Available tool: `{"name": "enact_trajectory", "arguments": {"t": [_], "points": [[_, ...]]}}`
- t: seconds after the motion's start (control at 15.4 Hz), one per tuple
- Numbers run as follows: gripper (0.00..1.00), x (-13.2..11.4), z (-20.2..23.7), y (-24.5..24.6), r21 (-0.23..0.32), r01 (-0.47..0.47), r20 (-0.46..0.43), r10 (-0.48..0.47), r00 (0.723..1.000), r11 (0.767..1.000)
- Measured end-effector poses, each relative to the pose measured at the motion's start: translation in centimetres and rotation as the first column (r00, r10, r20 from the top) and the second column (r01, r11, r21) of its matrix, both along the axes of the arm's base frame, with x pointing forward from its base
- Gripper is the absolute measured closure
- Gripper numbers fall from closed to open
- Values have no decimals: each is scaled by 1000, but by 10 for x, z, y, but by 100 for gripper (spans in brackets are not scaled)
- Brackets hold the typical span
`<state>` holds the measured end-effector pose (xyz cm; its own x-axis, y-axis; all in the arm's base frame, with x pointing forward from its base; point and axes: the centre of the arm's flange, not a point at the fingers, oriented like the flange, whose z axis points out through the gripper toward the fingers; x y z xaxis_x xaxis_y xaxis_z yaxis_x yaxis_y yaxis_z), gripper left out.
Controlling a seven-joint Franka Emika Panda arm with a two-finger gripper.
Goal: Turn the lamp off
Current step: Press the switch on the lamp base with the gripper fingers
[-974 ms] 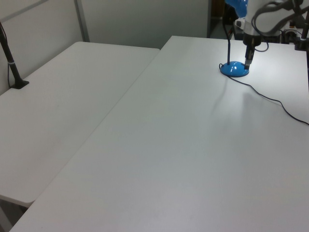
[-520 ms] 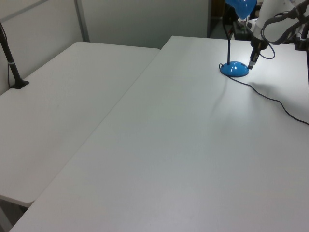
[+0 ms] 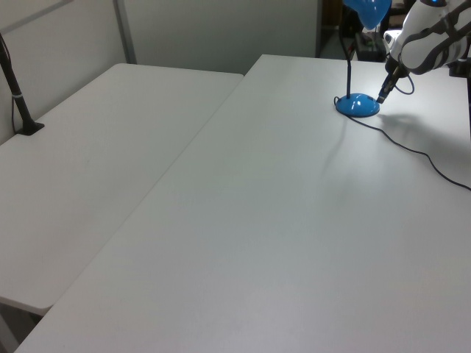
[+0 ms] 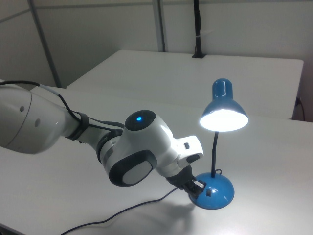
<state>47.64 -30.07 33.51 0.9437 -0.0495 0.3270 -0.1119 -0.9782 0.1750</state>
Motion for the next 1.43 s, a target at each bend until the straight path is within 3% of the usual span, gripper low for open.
{"name": "enact_trajectory", "arguments": {"t": [0.45, 1.43], "points": [[99, 15, 14, -18, 38, 81, 79, -84, 993, 996], [99, 13, -10, -38, 37, 69, 44, -70, 997, 997]]}}
